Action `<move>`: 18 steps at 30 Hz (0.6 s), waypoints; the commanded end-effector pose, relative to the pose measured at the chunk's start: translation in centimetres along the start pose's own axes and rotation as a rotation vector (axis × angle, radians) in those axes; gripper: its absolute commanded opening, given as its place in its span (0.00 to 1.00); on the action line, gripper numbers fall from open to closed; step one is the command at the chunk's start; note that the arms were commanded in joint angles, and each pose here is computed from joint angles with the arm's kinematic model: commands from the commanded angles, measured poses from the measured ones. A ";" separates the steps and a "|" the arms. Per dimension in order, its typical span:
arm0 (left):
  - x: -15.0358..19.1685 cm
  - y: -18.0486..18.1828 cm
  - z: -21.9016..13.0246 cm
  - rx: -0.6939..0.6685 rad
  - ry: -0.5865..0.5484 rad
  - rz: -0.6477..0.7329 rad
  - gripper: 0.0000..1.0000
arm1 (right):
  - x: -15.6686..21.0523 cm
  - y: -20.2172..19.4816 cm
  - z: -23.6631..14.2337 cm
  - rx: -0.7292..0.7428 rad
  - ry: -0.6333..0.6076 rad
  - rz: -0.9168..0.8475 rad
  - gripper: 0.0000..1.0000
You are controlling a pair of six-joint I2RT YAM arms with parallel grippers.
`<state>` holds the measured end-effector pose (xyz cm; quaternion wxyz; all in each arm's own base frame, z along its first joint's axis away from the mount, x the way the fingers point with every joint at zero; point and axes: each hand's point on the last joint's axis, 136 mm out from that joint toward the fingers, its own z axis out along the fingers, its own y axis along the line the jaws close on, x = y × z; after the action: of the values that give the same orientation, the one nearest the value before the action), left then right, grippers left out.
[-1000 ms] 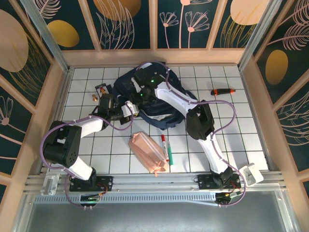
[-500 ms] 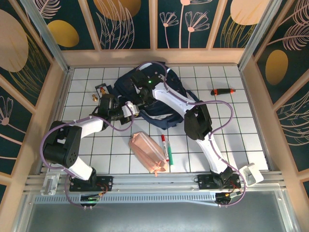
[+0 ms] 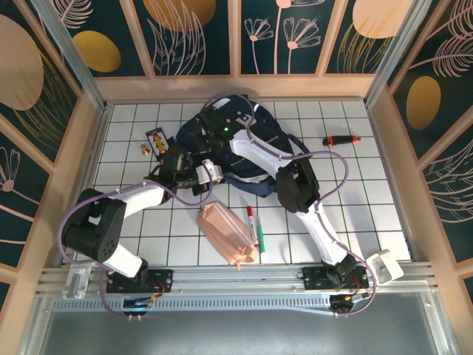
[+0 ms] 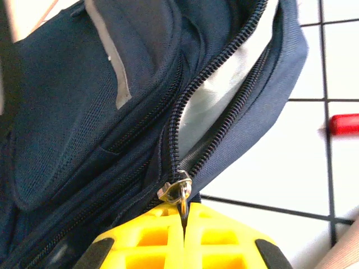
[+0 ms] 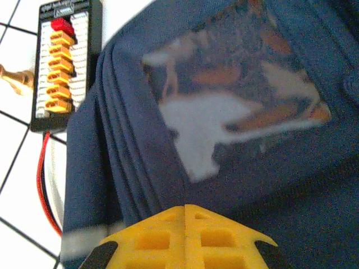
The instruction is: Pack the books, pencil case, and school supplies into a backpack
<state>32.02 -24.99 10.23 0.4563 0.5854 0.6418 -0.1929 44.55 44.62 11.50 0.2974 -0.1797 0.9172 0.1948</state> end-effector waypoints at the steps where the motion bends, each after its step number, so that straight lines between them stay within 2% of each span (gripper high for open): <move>1: -3.9 0.2 -1.0 0.010 -0.112 0.035 0.00 | -1.6 -0.5 1.1 -0.008 -0.076 0.027 0.00; 5: -3.0 1.4 -0.8 -0.056 -0.061 -0.010 0.00 | -2.2 -1.0 0.4 -0.045 -0.077 0.016 0.00; 6: -2.6 1.6 -0.6 -0.055 -0.044 -0.023 0.04 | -2.7 -1.5 -0.3 -0.046 -0.087 0.014 0.00; 7: -2.5 1.7 -0.4 -0.051 -0.033 -0.032 0.18 | -3.2 -2.0 -1.2 -0.043 -0.105 0.018 0.05; 8: -2.5 1.8 -0.4 -0.046 -0.028 -0.040 0.28 | -4.0 -2.9 -2.7 -0.043 -0.132 0.028 0.13; 10: -2.9 2.0 -0.6 -0.051 -0.032 -0.037 0.31 | -4.9 -4.6 -5.4 -0.043 -0.179 0.071 0.23; 13: -4.5 2.6 -1.8 -0.093 -0.064 -0.008 0.37 | -5.7 -7.7 -10.1 -0.053 -0.236 0.232 0.36; 16: -5.3 3.7 -3.3 -0.166 -0.051 0.004 0.51 | -4.5 -8.6 -14.4 -0.063 -0.244 0.345 0.38; 18: -5.1 6.7 -4.7 -0.309 -0.011 -0.159 0.70 | -2.4 -7.6 -16.5 -0.077 -0.200 0.400 0.38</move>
<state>33.58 -24.42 15.81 0.5036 0.5334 0.6601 -0.1615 45.32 30.07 17.83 0.3273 -0.0198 0.9149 0.2354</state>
